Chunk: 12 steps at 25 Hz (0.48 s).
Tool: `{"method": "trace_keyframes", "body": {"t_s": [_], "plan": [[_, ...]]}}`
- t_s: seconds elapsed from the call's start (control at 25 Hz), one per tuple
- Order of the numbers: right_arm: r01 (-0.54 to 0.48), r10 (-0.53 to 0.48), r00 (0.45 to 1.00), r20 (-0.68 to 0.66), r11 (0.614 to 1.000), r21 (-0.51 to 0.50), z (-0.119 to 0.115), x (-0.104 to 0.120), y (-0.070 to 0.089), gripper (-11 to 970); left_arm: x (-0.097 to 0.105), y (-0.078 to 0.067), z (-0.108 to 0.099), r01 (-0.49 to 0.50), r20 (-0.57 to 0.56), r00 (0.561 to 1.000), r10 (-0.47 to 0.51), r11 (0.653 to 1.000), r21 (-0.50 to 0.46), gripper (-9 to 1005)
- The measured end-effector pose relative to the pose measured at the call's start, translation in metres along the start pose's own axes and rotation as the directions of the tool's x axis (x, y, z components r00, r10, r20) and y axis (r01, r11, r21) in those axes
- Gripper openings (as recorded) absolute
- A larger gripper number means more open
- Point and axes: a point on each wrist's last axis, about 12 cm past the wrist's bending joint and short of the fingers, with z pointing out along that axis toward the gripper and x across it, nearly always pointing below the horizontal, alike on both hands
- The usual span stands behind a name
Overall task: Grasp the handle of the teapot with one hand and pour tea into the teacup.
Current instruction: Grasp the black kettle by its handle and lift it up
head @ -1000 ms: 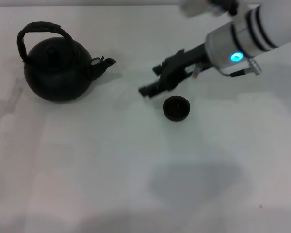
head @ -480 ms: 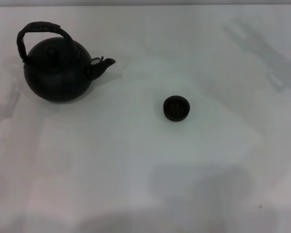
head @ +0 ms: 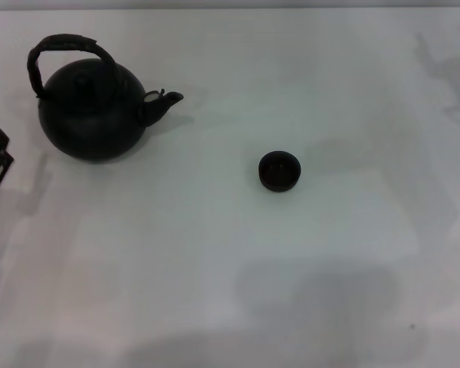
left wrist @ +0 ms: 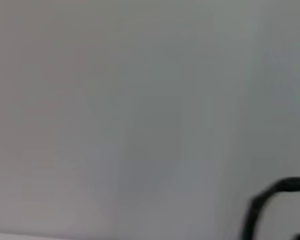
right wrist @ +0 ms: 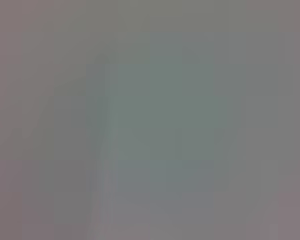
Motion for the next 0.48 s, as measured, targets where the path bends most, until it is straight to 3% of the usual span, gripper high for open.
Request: {"method": "trace_keyframes", "body": {"t_s": [0.2,0.48], "plan": [[0.002,0.005,0.995,-0.103,0.998,0.064,0.003,0.011,-0.007,825,0.000,-0.012,-0.018,0.010,0.026,1.000,-0.012,0.996,0.085,839],[-0.015,0.028,0.988,-0.153,0.996,0.085,0.007,0.016,-0.009,825,-0.003,-0.013,-0.023,-0.013,0.058,0.998,0.009,0.997,0.071,825]]}}
